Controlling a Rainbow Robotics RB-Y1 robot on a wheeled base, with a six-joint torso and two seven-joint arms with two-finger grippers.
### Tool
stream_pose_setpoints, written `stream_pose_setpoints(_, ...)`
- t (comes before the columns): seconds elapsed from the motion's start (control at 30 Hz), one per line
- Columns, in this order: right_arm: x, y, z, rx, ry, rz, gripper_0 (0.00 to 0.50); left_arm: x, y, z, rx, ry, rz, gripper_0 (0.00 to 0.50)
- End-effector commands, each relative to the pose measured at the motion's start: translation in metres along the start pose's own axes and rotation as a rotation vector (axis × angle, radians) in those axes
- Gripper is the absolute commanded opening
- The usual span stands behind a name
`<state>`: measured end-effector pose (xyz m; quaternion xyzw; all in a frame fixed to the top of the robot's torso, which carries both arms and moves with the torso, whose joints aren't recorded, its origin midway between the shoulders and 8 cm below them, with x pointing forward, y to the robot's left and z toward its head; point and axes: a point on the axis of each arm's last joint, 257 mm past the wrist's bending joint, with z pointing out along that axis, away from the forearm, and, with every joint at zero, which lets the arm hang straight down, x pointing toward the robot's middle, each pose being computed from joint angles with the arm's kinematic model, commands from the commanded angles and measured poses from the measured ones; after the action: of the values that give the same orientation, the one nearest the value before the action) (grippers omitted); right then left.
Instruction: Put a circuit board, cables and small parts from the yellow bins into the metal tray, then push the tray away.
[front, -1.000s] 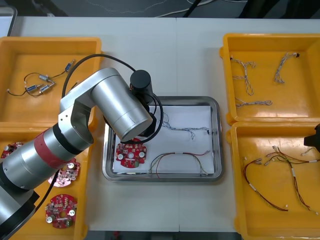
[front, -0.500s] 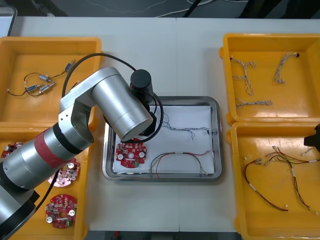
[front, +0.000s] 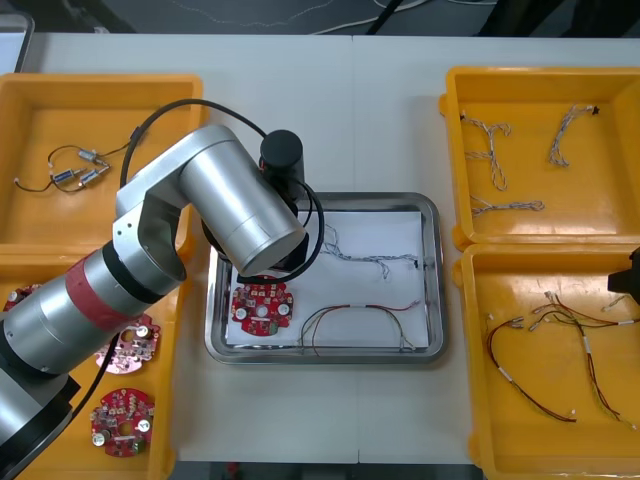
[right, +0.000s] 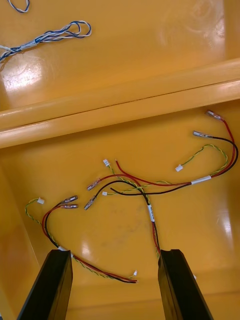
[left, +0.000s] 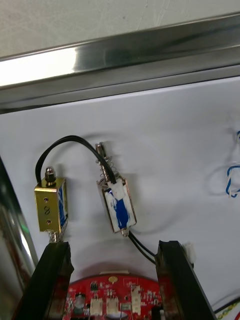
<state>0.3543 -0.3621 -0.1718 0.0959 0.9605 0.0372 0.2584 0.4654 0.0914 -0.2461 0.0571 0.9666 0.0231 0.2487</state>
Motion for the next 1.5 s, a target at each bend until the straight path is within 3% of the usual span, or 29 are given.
stream_pose_setpoints(0.03,0.001,-0.002,-0.007,0.004,-0.017,0.038,0.500,-0.029,-0.008,-0.048,0.067,-0.053,-0.048,0.500)
stream_pose_setpoints(0.2,0.001,-0.002,-0.007,0.004,-0.017,0.038,0.500,-0.030,0.002,-0.067,0.093,-0.045,-0.055,0.500)
stream_pose_setpoints(0.4,0.001,-0.002,-0.007,0.004,-0.017,0.038,0.500,-0.031,0.032,-0.091,0.090,-0.041,-0.059,0.500)
stream_pose_setpoints(0.6,0.001,-0.002,-0.007,0.004,-0.017,0.038,0.500,-0.031,0.072,-0.107,0.065,-0.029,-0.063,0.500)
stream_pose_setpoints(0.73,-0.005,0.001,-0.013,0.007,-0.035,0.012,0.500,-0.032,0.105,-0.115,0.028,-0.023,-0.075,0.500)
stream_pose_setpoints(0.87,0.003,0.011,-0.013,0.017,-0.023,-0.042,0.500,-0.031,0.129,-0.121,0.000,-0.013,-0.084,0.500)
stream_pose_setpoints(1.17,0.017,0.048,-0.011,-0.019,-0.003,-0.193,0.500,-0.019,0.184,-0.138,-0.012,0.016,-0.097,0.500)
stream_pose_setpoints(1.4,0.030,0.086,-0.012,-0.075,0.017,-0.352,0.500,-0.008,0.219,-0.146,-0.013,0.020,-0.095,0.500)
stream_pose_setpoints(1.5,0.039,0.104,-0.012,-0.121,0.046,-0.425,0.500,-0.001,0.233,-0.146,-0.018,0.017,-0.077,0.500)
